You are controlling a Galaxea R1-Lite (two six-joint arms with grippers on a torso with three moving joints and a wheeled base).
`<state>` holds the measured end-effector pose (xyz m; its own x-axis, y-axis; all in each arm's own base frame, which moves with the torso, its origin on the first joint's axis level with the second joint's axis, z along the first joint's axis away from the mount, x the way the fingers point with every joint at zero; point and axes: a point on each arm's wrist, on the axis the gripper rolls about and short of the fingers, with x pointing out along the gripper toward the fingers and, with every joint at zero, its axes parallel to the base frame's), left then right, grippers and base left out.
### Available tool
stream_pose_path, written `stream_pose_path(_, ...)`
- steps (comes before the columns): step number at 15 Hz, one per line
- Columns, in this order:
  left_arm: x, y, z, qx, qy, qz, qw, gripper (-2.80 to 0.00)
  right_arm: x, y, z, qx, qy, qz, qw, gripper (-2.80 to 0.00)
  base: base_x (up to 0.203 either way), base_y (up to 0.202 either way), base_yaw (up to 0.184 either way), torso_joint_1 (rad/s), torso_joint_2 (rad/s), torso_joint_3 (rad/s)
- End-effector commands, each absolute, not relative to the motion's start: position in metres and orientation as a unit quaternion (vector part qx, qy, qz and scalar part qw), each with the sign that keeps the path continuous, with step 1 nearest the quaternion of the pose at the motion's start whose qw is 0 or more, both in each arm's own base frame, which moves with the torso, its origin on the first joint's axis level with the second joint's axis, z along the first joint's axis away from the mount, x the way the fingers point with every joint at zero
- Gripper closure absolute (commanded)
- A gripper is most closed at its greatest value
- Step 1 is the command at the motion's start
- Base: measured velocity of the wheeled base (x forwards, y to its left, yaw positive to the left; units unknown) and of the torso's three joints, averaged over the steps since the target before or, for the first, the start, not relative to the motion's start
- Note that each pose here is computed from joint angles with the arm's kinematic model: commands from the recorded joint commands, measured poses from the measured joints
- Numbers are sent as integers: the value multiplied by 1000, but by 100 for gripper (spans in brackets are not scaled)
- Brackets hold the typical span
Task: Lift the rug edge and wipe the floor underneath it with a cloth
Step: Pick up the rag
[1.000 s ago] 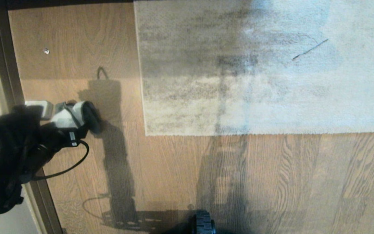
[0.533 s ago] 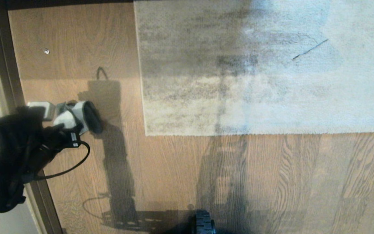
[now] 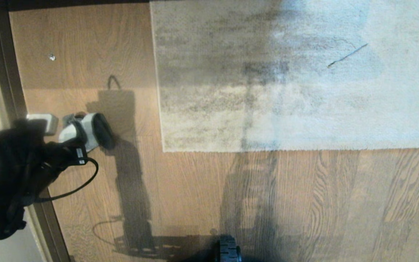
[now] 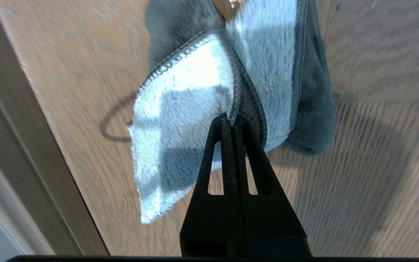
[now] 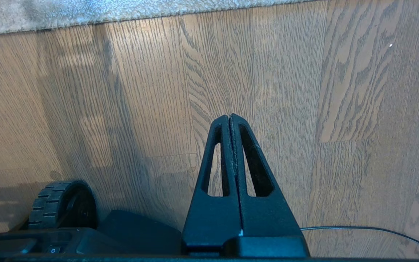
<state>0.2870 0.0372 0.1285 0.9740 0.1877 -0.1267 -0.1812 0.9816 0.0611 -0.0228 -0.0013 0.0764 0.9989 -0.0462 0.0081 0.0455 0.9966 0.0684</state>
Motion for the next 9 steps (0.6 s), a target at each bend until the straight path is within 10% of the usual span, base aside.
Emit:
stream_pose_path(1,279,36,131,24,53,94,994,0,-23,-1,76,35,-5,-23,999,0,0,0,0,0,0,0)
stream_pose_path(9,237,31,149,24,18,97,995,0,-23,-1,76,35,-5,-23,999,0,0,0,0,0,0,0)
